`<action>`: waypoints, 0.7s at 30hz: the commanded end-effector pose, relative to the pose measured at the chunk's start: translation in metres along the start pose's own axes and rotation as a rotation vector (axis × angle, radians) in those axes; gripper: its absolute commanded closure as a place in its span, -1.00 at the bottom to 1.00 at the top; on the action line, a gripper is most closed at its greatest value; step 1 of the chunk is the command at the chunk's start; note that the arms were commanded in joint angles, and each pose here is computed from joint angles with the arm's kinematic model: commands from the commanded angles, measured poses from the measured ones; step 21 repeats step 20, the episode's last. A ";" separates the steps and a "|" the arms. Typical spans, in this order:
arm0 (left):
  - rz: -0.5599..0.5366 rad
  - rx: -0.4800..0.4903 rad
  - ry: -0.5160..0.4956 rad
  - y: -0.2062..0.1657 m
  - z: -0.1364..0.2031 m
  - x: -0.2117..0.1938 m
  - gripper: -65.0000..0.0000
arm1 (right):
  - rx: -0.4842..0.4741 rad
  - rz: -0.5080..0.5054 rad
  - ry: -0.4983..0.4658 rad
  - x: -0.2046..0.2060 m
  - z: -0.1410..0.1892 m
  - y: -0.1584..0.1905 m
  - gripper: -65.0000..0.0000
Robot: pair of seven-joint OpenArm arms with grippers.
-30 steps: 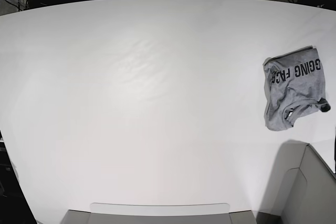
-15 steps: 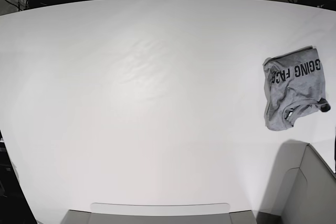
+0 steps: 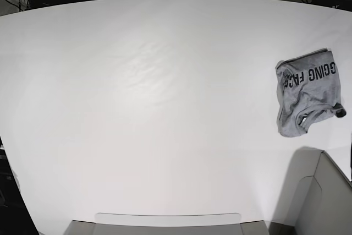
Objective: Fold the T-shirt properly
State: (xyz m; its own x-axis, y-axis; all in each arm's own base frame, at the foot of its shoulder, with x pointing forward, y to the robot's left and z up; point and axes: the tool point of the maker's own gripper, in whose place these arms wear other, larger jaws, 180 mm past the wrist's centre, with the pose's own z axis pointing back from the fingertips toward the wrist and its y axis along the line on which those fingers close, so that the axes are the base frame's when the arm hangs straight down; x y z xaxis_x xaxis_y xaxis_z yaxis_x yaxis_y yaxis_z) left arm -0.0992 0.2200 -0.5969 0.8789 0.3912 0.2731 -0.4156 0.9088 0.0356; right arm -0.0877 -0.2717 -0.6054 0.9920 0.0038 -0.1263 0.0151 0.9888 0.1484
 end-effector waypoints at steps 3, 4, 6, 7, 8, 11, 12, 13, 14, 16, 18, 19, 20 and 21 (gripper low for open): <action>-0.029 -0.026 0.077 -0.018 -0.004 -0.037 1.00 | -0.004 -0.049 0.000 -0.005 -0.007 -0.015 1.00; -0.050 -0.010 0.095 -0.014 -0.006 -0.042 1.00 | -0.013 -0.064 -0.008 -0.005 -0.008 -0.019 1.00; -0.066 0.000 0.129 -0.016 -0.011 -0.054 1.00 | -0.026 -0.071 -0.029 -0.003 -0.010 -0.021 1.00; -0.073 0.005 0.146 -0.014 -0.013 -0.059 1.00 | -0.030 -0.045 -0.071 0.012 -0.011 -0.022 1.00; -0.078 0.003 0.167 -0.016 -0.015 -0.065 1.00 | -0.045 -0.014 -0.120 0.030 -0.011 -0.023 1.00; -0.098 0.007 0.194 -0.022 -0.023 -0.065 1.00 | -0.215 0.062 -0.186 0.050 -0.009 -0.045 1.00; -0.107 0.013 0.198 -0.022 -0.026 -0.064 1.00 | -0.305 0.100 -0.200 0.053 -0.006 -0.057 1.00; -0.119 0.015 0.198 -0.024 -0.028 -0.061 1.00 | -0.384 0.144 -0.210 0.055 -0.003 -0.066 1.00; -0.137 0.016 0.193 -0.027 -0.031 -0.056 1.00 | -0.465 0.198 -0.218 0.059 0.003 -0.077 1.00; -0.180 0.024 0.174 -0.028 -0.038 -0.042 1.00 | -0.552 0.277 -0.228 0.067 0.007 -0.080 1.00; -0.220 0.014 0.178 -0.034 -0.042 -0.037 1.00 | -0.589 0.302 -0.231 0.071 0.007 -0.079 1.00; -0.234 0.005 0.188 -0.037 -0.044 -0.035 1.00 | -0.605 0.303 -0.239 0.075 0.008 -0.079 1.00; -0.244 -0.001 0.200 -0.041 -0.046 -0.031 1.00 | -0.617 0.303 -0.247 0.080 0.009 -0.080 1.00; -0.244 -0.001 0.200 -0.041 -0.046 -0.031 1.00 | -0.617 0.303 -0.247 0.080 0.009 -0.080 1.00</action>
